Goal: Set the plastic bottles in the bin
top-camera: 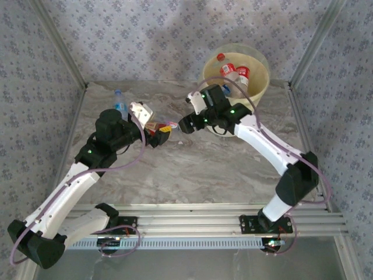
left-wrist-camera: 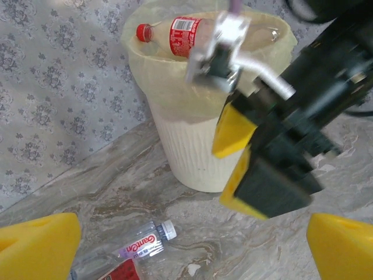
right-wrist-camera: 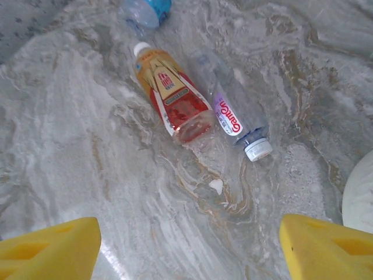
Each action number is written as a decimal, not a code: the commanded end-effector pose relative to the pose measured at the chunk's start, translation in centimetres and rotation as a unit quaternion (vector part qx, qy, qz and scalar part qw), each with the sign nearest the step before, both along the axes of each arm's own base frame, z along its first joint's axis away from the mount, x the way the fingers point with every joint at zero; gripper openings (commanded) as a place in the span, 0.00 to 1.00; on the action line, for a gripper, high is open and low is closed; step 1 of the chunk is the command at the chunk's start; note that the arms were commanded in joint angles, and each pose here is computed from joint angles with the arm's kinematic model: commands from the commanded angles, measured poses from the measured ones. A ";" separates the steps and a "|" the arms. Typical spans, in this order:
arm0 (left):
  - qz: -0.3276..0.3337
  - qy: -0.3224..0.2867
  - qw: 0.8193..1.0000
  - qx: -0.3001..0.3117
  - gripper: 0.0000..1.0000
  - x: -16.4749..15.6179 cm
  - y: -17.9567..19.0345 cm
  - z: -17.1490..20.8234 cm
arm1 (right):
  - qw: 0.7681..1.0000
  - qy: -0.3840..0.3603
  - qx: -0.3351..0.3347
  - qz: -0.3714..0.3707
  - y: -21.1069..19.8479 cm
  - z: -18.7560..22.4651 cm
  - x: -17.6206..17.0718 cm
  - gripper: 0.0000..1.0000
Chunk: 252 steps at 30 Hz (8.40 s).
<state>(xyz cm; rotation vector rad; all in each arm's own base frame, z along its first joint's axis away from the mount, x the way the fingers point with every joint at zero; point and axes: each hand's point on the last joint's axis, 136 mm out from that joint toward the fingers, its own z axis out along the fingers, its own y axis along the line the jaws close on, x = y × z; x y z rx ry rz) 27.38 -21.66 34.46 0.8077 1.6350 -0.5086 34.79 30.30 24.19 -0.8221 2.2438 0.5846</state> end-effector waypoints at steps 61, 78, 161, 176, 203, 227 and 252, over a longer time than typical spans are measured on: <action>-0.073 0.053 0.996 0.011 1.00 -0.5 -3.9 -2.3 | 0.975 0.024 -0.204 0.082 7.2 -20.7 10.9 0.74; -0.069 0.046 0.997 0.005 1.00 -0.8 -3.6 -1.7 | 0.983 -0.003 -0.179 0.039 6.2 -17.1 10.1 0.55; -0.063 0.000 0.992 -0.108 1.00 -2.8 -2.4 3.4 | 0.969 -0.068 -0.065 -0.226 -15.4 8.3 10.8 0.72; -0.014 0.001 0.996 -0.093 1.00 -1.2 -1.4 2.7 | 0.975 -0.118 0.024 -0.186 -13.2 13.8 8.6 0.75; 0.441 0.283 0.851 -0.024 0.99 15.7 16.2 -8.6 | 0.985 -0.059 0.162 -0.004 -2.8 3.1 -10.5 1.00; 0.467 0.426 0.771 0.082 0.95 25.0 22.6 -24.0 | 0.988 -0.015 0.151 -0.018 -2.7 -2.1 -14.1 1.00; 0.477 0.463 0.738 0.119 0.81 23.8 23.4 -28.3 | 0.989 -0.014 0.144 -0.033 -3.4 -2.4 -14.0 0.99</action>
